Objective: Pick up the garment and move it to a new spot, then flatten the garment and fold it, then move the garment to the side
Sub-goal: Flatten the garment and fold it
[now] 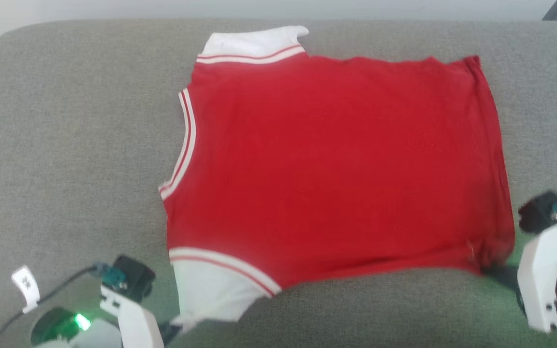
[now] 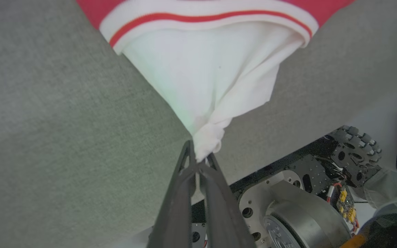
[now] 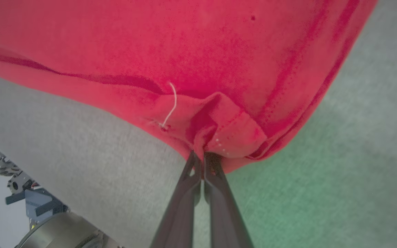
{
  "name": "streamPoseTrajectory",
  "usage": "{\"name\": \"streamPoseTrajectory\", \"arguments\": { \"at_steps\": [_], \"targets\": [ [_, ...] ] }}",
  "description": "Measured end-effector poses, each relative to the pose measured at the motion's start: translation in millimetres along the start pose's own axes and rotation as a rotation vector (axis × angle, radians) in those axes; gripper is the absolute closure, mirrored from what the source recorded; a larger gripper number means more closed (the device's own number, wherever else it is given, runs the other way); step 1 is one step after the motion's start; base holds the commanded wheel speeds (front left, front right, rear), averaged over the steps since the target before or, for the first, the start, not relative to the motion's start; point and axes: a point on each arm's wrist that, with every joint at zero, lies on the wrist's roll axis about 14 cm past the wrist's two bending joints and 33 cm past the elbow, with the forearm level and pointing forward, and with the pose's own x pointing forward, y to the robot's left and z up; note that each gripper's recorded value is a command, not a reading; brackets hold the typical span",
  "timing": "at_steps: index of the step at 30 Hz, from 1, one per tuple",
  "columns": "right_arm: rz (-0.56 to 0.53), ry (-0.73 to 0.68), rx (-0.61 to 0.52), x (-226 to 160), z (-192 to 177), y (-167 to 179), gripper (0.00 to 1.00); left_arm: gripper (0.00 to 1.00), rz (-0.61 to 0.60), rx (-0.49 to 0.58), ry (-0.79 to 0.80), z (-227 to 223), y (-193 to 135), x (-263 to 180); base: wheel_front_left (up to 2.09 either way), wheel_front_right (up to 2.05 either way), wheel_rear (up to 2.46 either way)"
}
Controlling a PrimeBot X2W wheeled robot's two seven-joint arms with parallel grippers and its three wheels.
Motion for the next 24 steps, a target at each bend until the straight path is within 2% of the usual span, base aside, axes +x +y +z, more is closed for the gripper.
{"name": "streamPoseTrajectory", "arguments": {
  "at_steps": [6,10,17,24],
  "targets": [
    [0.063,0.100,0.041,-8.7,-40.8,17.6,1.00,1.00,-0.015,-0.066,0.084,-34.0,-9.2,-3.6,0.00,0.00,0.00],
    [0.062,0.075,0.068,-13.1,-43.6,17.9,1.00,1.00,0.012,-0.052,0.080,-32.0,-0.5,-7.6,0.00,0.00,0.00],
    [0.037,-0.048,0.068,-22.2,-16.4,16.8,1.00,1.00,0.103,0.138,-0.134,46.2,27.8,-20.9,0.00,0.00,0.00],
    [-0.016,-0.178,0.043,-28.4,28.3,7.0,1.00,1.00,0.141,0.343,-0.290,127.0,40.1,-26.1,0.00,0.00,0.00]
  ]
}}
